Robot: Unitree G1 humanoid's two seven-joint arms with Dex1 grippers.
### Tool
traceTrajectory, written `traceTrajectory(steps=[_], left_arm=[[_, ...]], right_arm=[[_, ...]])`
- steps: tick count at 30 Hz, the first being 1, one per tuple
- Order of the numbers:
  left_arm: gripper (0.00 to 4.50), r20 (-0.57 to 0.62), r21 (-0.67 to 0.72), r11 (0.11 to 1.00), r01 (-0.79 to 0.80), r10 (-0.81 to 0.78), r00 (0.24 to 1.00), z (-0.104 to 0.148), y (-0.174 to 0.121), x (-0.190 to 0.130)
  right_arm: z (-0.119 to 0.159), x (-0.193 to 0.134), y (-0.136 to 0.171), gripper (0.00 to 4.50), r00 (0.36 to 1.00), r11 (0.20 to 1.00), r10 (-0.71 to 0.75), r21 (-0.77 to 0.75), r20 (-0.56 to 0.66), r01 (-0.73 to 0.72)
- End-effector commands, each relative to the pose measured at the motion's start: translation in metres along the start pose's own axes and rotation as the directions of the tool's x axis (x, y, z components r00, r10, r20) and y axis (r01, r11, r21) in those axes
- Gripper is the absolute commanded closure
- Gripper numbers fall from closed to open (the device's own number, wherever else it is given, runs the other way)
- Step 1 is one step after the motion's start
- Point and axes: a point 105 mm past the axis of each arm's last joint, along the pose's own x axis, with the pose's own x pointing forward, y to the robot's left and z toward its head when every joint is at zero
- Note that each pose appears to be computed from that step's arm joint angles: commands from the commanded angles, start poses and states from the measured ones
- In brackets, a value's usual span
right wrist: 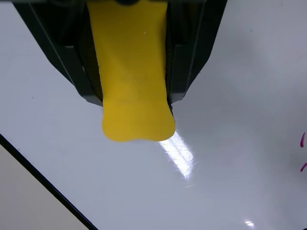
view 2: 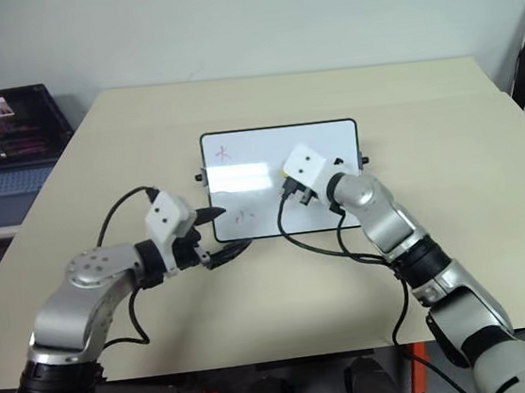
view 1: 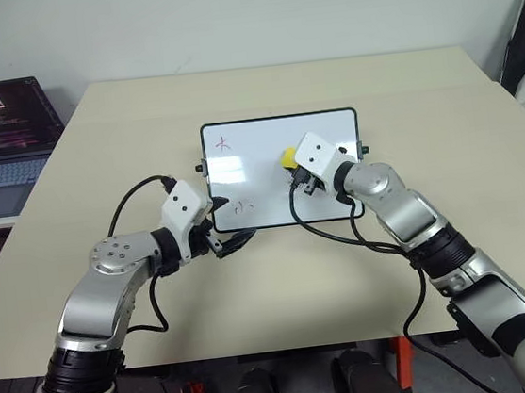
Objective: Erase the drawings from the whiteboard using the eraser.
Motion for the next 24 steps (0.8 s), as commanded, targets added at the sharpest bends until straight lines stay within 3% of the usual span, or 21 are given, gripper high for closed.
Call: traceTrajectory(steps=[1, 4, 11, 20, 23, 24], left_arm=[[0.00, 0.041, 0.038, 0.999, 0.004, -0.006, 0.999, 0.014, -0.001, 0.001], [0.00, 0.045, 0.037, 0.999, 0.008, -0.010, 0.999, 0.014, -0.001, 0.002], [0.00, 0.047, 0.039, 0.999, 0.032, -0.034, 0.998, 0.014, -0.004, 0.006], [0.00, 0.050, 0.040, 0.998, 0.047, -0.049, 0.998, 0.014, -0.006, 0.007], [0.00, 0.051, 0.041, 0.998, 0.049, -0.051, 0.997, 0.014, -0.006, 0.008], [0.00, 0.051, 0.041, 0.998, 0.049, -0.051, 0.997, 0.014, -0.005, 0.007]], right_arm=[[-0.024, -0.007, 0.012, 3.16, 0.992, 0.995, 0.094, -0.037, -0.082, -0.097], [-0.029, -0.011, 0.018, 3.16, 0.984, 0.987, 0.147, -0.052, -0.099, -0.152], [-0.017, -0.003, -0.029, 3.16, 0.992, 0.991, -0.110, -0.077, -0.057, 0.106], [-0.045, -0.015, 0.022, 3.17, 0.970, 0.981, 0.189, -0.015, -0.153, -0.193], [-0.041, -0.015, 0.022, 3.17, 0.973, 0.982, 0.183, -0.014, -0.139, -0.187], [-0.037, -0.011, 0.011, 3.17, 0.985, 0.992, 0.119, -0.022, -0.125, -0.122]])
